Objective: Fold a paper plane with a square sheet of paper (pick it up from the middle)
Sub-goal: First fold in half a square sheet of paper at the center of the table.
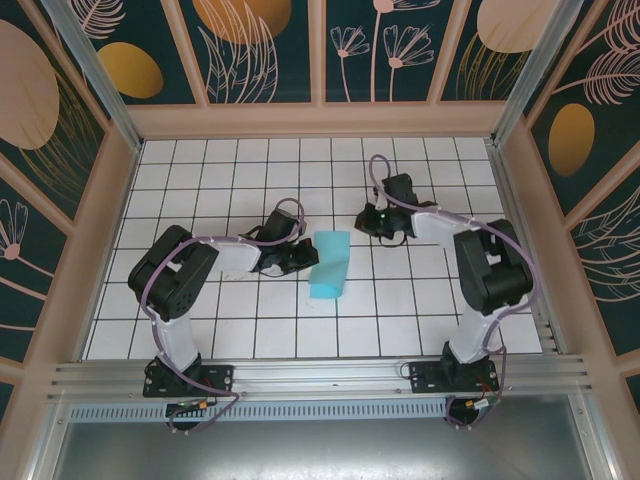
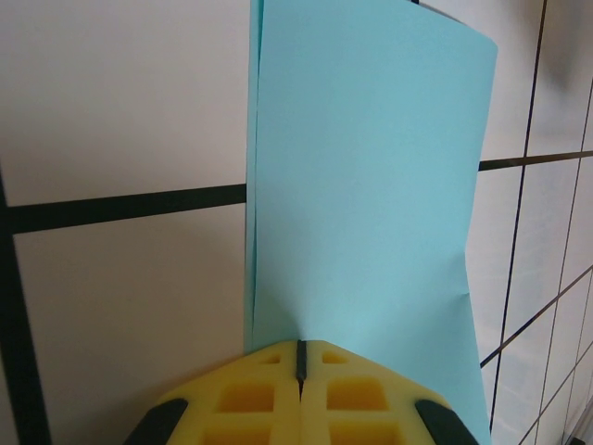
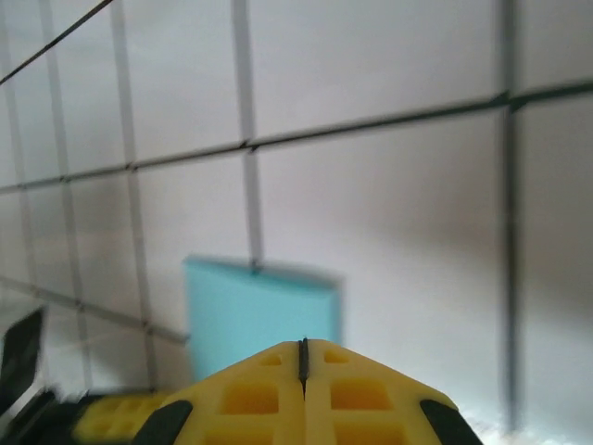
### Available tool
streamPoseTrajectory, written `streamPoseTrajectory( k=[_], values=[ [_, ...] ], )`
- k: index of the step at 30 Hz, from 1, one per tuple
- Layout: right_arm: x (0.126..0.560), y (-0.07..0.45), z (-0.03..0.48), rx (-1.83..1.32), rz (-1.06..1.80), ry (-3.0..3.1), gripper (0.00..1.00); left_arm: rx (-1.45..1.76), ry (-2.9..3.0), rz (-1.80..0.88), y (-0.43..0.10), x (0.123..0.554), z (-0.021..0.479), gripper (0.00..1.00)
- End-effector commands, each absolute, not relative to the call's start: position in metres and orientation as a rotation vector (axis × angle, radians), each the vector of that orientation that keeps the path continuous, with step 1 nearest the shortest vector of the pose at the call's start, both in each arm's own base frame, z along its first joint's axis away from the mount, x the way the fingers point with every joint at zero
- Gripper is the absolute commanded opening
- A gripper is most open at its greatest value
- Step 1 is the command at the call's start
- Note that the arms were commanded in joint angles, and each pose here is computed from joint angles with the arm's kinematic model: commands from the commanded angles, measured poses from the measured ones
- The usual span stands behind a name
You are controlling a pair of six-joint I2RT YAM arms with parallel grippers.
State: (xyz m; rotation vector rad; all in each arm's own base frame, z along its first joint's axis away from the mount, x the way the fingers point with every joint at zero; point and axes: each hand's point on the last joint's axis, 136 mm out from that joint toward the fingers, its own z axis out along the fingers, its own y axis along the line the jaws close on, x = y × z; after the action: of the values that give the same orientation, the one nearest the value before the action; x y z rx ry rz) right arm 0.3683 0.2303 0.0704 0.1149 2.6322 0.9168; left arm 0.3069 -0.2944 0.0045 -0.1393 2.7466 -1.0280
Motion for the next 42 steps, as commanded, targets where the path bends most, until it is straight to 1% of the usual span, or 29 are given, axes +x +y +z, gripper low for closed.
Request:
streamPoseTrajectory(
  k=[1,5,12,17,25,26,30,35,39,42],
  values=[
    [0.327,0.254,0.063,0.093,0.987,2.697,0.0,-0.288,3.053,-0.508,-0.22,0.251,-0.084,0.0],
    [0.3,0.267,0.05,0.107,1.02,2.742,0.0,-0.267,3.039,-0.519,-0.223,0.255,-0.083,0.0],
    [0.284,0.279,0.038,0.074,1.039,2.786,0.0,-0.248,3.007,-0.548,-0.228,0.263,-0.08,0.0],
    [0.271,0.273,0.021,0.054,1.005,2.851,0.0,-0.244,3.006,-0.544,-0.229,0.264,-0.081,0.0],
    [0.252,0.247,-0.012,0.068,0.939,2.933,0.0,-0.246,3.01,-0.513,-0.224,0.262,-0.085,0.0],
    [0.258,0.237,-0.013,0.117,0.932,2.925,0.0,-0.247,3.011,-0.506,-0.223,0.262,-0.085,0.0],
    [0.266,0.228,0.006,0.133,0.948,2.854,0.0,-0.246,3.015,-0.5,-0.222,0.261,-0.086,0.0],
    [0.273,0.255,0.05,0.021,1.096,2.731,0.0,-0.239,3.013,-0.507,-0.224,0.262,-0.086,0.0],
    [0.261,0.279,0.047,-0.046,1.166,2.755,0.0,-0.237,3.013,-0.513,-0.224,0.263,-0.085,0.0],
    [0.253,0.284,0.036,-0.056,1.169,2.793,0.0,-0.234,3.013,-0.511,-0.224,0.262,-0.085,0.0]
  ],
)
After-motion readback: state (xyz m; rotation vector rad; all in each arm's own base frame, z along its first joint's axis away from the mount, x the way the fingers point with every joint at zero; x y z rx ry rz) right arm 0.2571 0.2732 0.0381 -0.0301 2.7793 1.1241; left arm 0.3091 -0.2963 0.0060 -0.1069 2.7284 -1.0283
